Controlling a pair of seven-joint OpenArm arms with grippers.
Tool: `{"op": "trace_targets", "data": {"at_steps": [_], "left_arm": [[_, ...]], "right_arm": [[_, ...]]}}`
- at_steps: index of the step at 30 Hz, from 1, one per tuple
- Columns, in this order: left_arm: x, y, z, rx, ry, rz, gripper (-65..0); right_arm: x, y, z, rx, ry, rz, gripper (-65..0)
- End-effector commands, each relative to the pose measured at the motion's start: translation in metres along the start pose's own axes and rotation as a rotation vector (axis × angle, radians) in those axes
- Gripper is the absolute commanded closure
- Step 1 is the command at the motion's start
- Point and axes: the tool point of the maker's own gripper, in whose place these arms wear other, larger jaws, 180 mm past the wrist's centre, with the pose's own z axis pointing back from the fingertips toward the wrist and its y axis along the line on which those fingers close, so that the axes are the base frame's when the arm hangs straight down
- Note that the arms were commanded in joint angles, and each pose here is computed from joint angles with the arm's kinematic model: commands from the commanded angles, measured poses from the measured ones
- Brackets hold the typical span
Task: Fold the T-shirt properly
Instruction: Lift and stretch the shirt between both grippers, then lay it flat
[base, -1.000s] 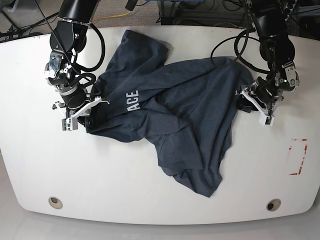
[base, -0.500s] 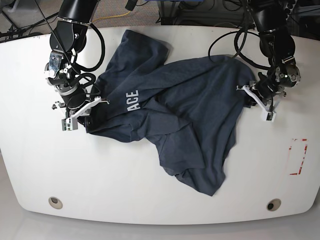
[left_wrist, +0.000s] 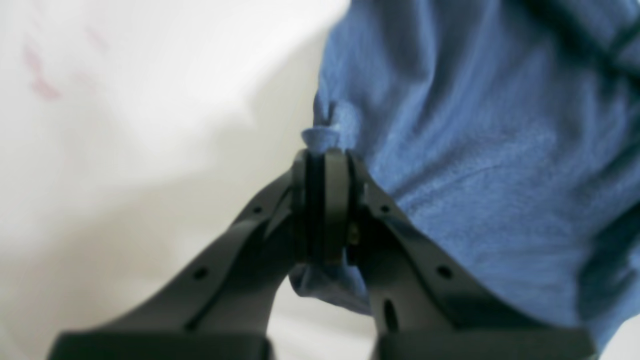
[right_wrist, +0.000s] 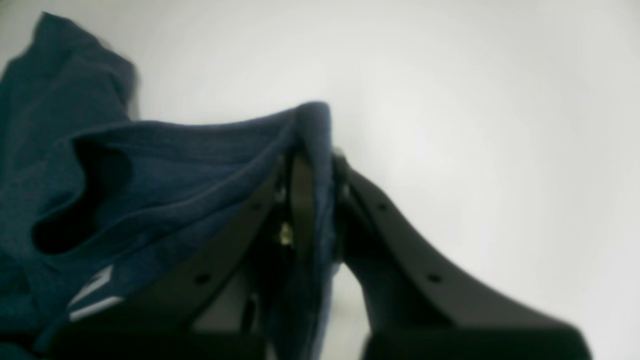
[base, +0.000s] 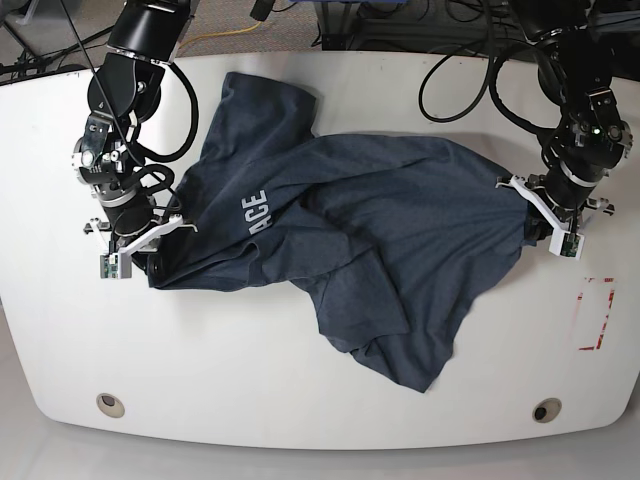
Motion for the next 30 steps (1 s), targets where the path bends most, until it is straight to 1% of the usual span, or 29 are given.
{"op": "trace_targets", "data": {"at_steps": [1,3,6,8,11,13,16,18,24,27,30], "left_arm": [[0.023,0.003,0.006,0.016,-0.074,-0.009,0.0],[0.035,0.008,0.007,0.039,-0.103,0.008,0.0],[0.06,0.017,0.008,0.07,-0.165,0.036,-0.1],[0.07,0.02,0.009,0.08,-0.192,0.041,-0.1],[0.097,0.024,0.01,0.09,-0.254,0.035,-0.1],[0.116,0.028,0.012,0.098,-0.299,0.032,-0.1],[0.141,0.033,0.016,0.108,-0.355,0.029,-0.3],[0.156,0.038,0.018,0.118,-0.371,0.029,-0.3],[0.214,0.054,0.038,0.162,-0.482,0.026,-0.3],[0.244,0.067,0.054,0.224,-0.544,0.0,-0.3],[0.27,0.075,0.07,0.257,-0.611,-0.005,-0.4]], "right_arm": [[0.039,-0.009,-0.001,-0.017,-0.097,0.025,0.0],[0.053,-0.009,-0.003,-0.016,-0.123,0.029,0.0],[0.07,-0.01,-0.015,-0.011,-0.123,0.022,0.0],[0.086,-0.018,-0.018,-0.022,-0.131,0.037,0.0],[0.107,-0.021,-0.028,-0.018,-0.151,0.041,0.0],[0.125,-0.016,-0.037,0.0,-0.165,0.054,0.0],[0.149,-0.022,-0.045,-0.001,-0.183,0.078,0.0],[0.166,-0.023,-0.049,0.002,-0.199,0.088,0.0],[0.228,-0.027,-0.06,0.005,-0.249,0.114,0.0],[0.265,-0.023,-0.06,0.011,-0.286,0.155,0.0],[0.297,-0.024,-0.053,0.004,-0.326,0.181,0.0]]}}
